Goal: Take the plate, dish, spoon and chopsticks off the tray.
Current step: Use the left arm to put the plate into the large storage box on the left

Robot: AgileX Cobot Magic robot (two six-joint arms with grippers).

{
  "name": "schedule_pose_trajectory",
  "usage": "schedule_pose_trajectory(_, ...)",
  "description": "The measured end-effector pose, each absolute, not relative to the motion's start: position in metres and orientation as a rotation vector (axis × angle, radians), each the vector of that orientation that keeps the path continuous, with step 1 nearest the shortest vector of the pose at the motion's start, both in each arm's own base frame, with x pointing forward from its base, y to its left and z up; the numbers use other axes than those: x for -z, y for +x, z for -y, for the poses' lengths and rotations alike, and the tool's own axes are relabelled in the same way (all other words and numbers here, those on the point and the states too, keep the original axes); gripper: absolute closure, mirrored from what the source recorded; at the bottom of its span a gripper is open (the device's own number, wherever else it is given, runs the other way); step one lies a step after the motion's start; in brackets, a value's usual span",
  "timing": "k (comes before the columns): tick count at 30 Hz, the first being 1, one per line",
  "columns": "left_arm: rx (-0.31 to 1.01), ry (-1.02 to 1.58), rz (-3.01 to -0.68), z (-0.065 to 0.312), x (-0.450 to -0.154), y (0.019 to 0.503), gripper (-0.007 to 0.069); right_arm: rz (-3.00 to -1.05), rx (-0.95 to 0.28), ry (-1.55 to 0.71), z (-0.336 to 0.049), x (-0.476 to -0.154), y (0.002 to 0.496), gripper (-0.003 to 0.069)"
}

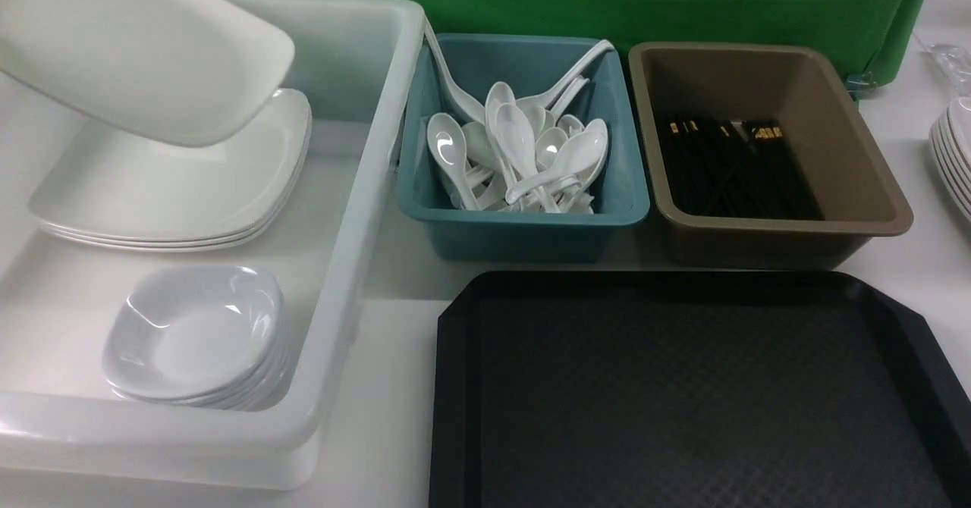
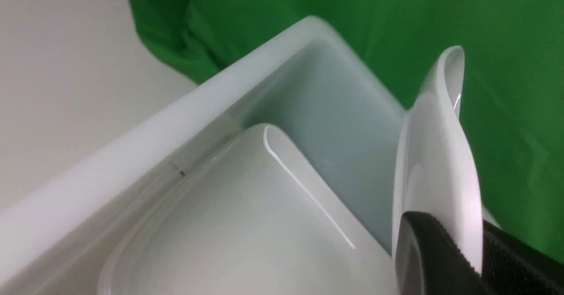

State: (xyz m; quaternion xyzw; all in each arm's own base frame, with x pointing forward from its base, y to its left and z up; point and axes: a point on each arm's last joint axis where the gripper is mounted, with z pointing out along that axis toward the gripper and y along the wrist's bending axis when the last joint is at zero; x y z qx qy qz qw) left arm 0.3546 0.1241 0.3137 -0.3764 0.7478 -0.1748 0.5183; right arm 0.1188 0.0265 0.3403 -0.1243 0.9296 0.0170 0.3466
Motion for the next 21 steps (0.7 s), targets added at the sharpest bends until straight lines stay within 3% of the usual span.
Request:
schedule_pose_trajectory(1,0.436,-0.960,-1.814,-0.126,-0.294,0.364,0.0599,-2.415,-0.044,-0.323,-0.027,-0.340,0.119,0.0569)
schedule_pose_trajectory(4,0.438,-1.000,-1.846,-0.127,-0.274,0.373,0.0599,-2.421,-0.043,-0.324,-0.026,-0.339,0.118,0.0569)
schedule_pose_trajectory(13,0.414,-1.029,-1.936,-0.132,-0.237,0.383,0.0587,-2.427,-0.042,-0.324,-0.026,-0.338,0.118,0.0569)
schedule_pose_trajectory(16,0.403,-1.004,-1.978,-0.131,-0.232,0.384,0.0527,-2.427,-0.042,-0.324,-0.026,-0.338,0.118,0.0569)
schedule_pose_trajectory(21,0.347,-0.951,-2.029,-0.134,-0.230,0.381,0.0341,-2.429,-0.048,-0.307,-0.026,-0.338,0.118,0.0569)
